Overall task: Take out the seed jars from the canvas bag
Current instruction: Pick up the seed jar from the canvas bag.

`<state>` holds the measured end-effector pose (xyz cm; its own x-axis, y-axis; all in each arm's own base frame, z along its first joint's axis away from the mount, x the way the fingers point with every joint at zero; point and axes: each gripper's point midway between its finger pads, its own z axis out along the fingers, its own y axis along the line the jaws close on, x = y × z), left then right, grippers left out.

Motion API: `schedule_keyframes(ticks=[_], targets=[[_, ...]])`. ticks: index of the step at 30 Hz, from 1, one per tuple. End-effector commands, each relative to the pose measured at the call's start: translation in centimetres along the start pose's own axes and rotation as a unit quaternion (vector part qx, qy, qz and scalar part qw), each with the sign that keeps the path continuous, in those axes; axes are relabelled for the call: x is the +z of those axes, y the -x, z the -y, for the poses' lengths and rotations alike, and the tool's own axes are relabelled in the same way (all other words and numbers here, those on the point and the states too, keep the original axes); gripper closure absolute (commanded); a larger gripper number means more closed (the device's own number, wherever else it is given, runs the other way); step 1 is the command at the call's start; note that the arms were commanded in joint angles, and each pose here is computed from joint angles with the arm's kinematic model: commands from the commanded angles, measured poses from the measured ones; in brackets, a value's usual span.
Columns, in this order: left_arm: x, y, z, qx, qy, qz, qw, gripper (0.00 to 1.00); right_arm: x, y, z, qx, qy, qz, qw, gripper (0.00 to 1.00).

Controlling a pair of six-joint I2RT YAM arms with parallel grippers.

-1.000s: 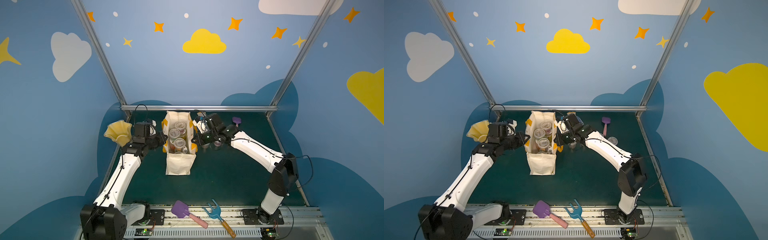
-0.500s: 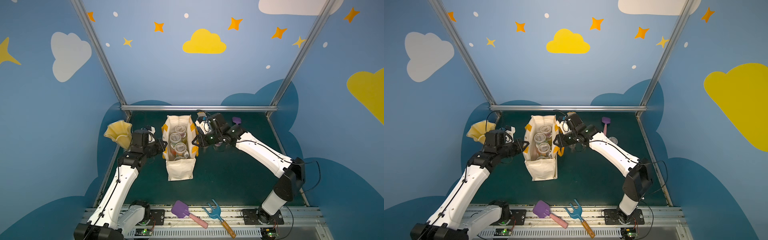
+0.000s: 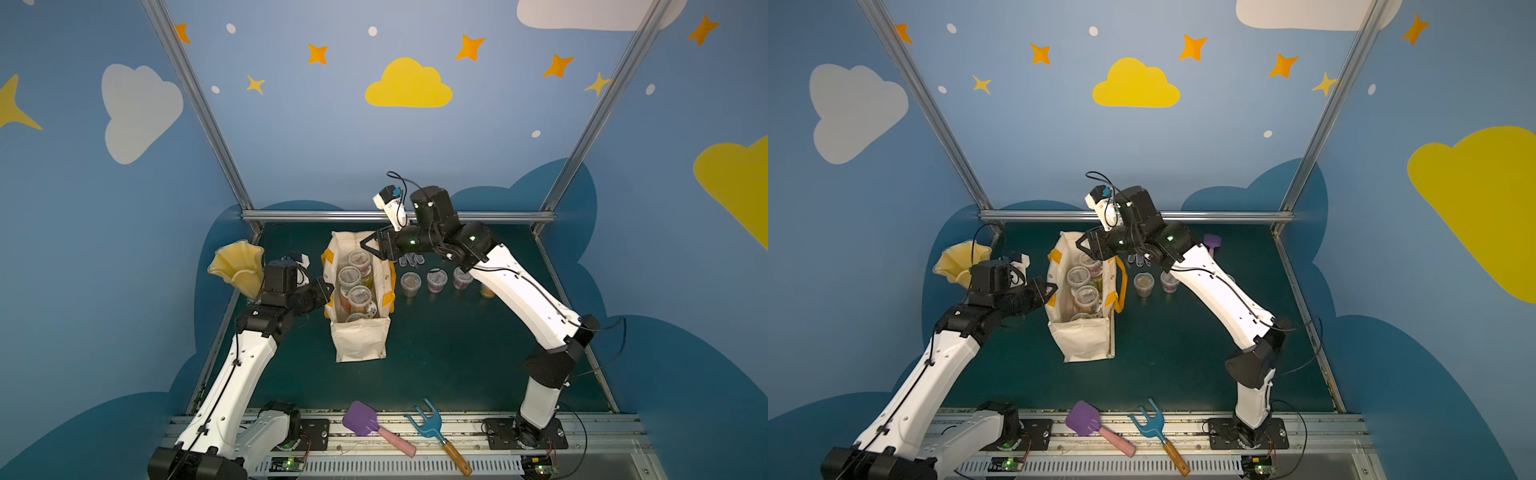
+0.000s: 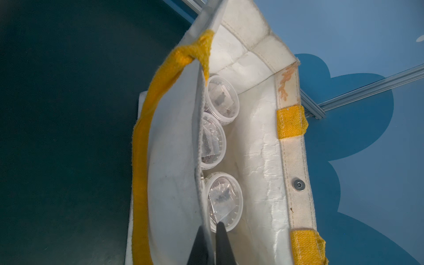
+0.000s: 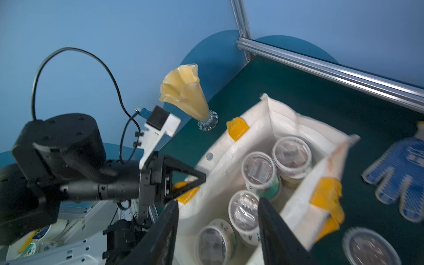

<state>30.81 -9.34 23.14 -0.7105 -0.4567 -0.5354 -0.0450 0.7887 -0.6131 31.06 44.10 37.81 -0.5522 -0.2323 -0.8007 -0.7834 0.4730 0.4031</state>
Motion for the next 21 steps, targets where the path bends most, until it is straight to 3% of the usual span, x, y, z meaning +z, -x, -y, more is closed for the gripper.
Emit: schedule_keyframes(ticks=[1, 10, 21], targets=[[-1.0, 1.5, 1.6, 0.022, -0.029, 0.038, 0.999, 0.94, 4.8, -3.6, 2.0, 0.042, 0.003, -0.074, 0.996, 0.48], [-0.9, 1.8, 1.6, 0.029, -0.029, 0.044, 0.998, 0.94, 9.1, -6.1, 6.3, 0.047, -0.072, -0.092, 0.992, 0.51], [-0.6, 1.7, 1.4, 0.023, -0.034, 0.043, 0.998, 0.95, 11.1, -7.4, 10.7, 0.030, -0.157, -0.109, 0.981, 0.38]])
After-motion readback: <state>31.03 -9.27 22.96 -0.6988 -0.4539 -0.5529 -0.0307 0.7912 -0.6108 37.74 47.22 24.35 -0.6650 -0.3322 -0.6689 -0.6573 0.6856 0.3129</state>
